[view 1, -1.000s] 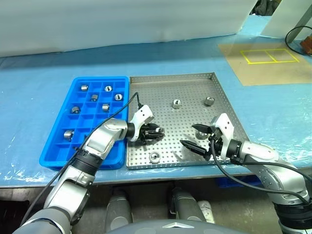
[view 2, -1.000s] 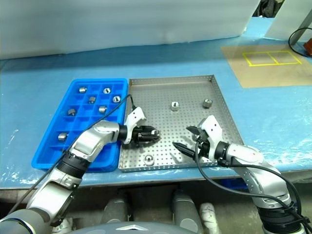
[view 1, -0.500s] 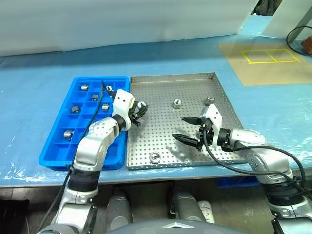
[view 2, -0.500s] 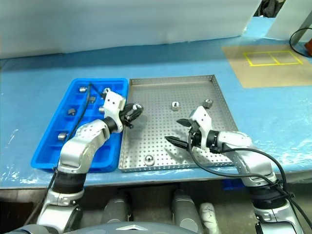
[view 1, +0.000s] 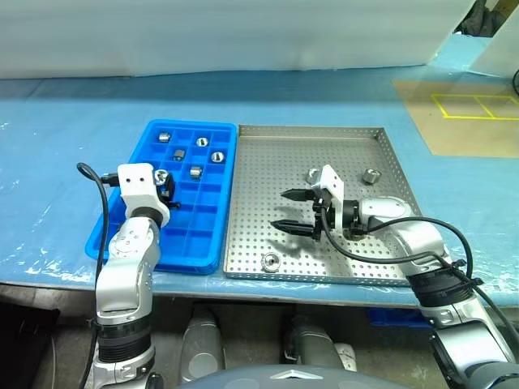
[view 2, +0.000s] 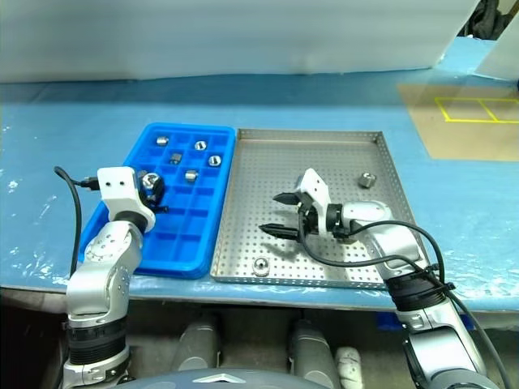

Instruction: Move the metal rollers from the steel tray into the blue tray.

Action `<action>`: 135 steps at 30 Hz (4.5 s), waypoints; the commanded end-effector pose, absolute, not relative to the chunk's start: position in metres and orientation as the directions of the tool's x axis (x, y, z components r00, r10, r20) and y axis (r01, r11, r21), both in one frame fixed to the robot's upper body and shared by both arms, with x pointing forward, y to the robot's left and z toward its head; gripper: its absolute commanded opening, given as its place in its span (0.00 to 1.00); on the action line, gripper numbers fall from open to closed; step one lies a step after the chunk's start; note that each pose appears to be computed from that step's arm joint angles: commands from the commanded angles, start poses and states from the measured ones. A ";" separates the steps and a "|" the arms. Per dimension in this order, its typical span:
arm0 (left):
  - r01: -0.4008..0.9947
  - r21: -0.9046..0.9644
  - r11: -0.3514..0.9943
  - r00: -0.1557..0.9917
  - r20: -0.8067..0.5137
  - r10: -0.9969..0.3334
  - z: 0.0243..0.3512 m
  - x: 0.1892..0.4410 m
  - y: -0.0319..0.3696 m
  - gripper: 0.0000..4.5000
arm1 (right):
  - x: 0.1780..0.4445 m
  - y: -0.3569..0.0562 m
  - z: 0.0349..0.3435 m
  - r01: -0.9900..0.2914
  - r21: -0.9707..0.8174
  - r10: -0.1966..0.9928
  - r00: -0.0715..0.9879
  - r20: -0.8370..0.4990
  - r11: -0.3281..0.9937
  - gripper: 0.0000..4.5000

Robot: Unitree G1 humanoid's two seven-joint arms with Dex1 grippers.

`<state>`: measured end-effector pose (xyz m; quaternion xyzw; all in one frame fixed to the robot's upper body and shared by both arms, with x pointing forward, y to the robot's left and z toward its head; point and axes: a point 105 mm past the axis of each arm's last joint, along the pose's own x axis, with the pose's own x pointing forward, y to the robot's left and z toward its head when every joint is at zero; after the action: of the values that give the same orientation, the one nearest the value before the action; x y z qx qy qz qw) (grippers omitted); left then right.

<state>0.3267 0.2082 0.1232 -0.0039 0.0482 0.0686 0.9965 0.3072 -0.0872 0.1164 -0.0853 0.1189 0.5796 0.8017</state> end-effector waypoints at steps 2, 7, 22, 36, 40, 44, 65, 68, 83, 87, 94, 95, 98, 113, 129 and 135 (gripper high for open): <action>-0.116 -0.014 0.993 0.987 -0.118 0.113 0.121 0.332 0.206 0.37 | 0.307 -0.085 0.128 -0.956 -0.041 0.920 0.292 -0.261 0.292 1.00; -0.116 -0.004 0.993 0.982 -0.151 0.114 0.114 0.337 0.202 0.66 | 0.307 -0.088 0.128 -0.950 -0.045 0.915 0.311 -0.258 0.310 1.00; 0.796 0.042 0.604 0.604 0.026 -0.797 0.176 0.320 0.063 0.80 | 0.292 -0.112 0.125 -0.900 -0.023 0.867 0.427 -0.258 0.436 1.00; 0.997 0.074 0.034 0.060 -0.379 -0.923 0.133 0.302 0.034 0.80 | 0.273 -0.131 0.122 -0.843 -0.014 0.806 0.519 -0.285 0.538 1.00; 0.999 0.012 -0.046 -0.034 -0.478 -0.878 0.114 0.294 0.036 0.80 | 0.270 -0.135 0.121 -0.833 -0.013 0.795 0.532 -0.293 0.553 1.00; 0.996 -0.035 -0.083 -0.089 -0.501 -0.861 0.108 0.288 0.035 0.80 | 0.268 -0.136 0.120 -0.830 -0.013 0.789 0.535 -0.301 0.557 1.00; 0.996 -0.053 -0.073 -0.090 -0.606 -0.790 0.074 0.281 0.040 0.67 | 0.270 -0.135 0.122 -0.836 -0.022 0.792 0.527 -0.308 0.548 1.00; 0.995 -0.067 -0.079 -0.103 -0.608 -0.787 0.072 0.279 0.040 0.45 | 0.270 -0.135 0.121 -0.835 -0.024 0.790 0.529 -0.310 0.549 1.00; 0.939 0.002 0.343 0.320 -0.364 -0.874 0.123 0.332 0.035 0.42 | 0.276 -0.130 0.119 -0.844 -0.022 0.802 0.516 -0.301 0.535 1.00; 0.814 0.011 0.581 0.570 -0.214 -0.793 0.150 0.351 0.046 0.42 | 0.286 -0.124 0.121 -0.855 -0.035 0.816 0.506 -0.280 0.518 1.00; 0.451 -0.022 0.892 0.892 -0.025 -0.452 0.172 0.341 0.099 0.42 | 0.300 -0.111 0.119 -0.886 -0.045 0.849 0.456 -0.268 0.462 1.00; 0.390 -0.030 0.920 0.921 -0.011 -0.390 0.171 0.336 0.109 0.42 | 0.301 -0.109 0.118 -0.892 -0.044 0.854 0.445 -0.268 0.450 1.00; 0.208 -0.025 0.978 0.978 -0.003 -0.208 0.163 0.320 0.142 0.42 | 0.304 -0.103 0.116 -0.909 -0.042 0.871 0.410 -0.271 0.415 1.00; -0.196 0.040 0.980 0.979 -0.052 0.197 0.132 0.245 0.206 0.42 | 0.319 -0.083 0.115 -0.956 -0.034 0.919 0.290 -0.269 0.291 1.00; -0.223 0.017 0.975 0.961 -0.165 0.223 0.079 0.226 0.221 0.42 | 0.375 -0.108 0.149 -0.822 -0.197 0.818 0.562 -0.127 0.534 1.00; -0.227 0.017 0.974 0.961 -0.160 0.227 0.075 0.228 0.226 0.89 | 0.395 -0.131 0.127 -0.742 -0.258 0.701 0.670 -0.245 0.619 1.00</action>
<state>0.2324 0.2160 0.0857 -0.0044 0.0591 0.0977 0.9934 0.3880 -0.1273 0.1127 -0.1472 0.0815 0.4167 0.8934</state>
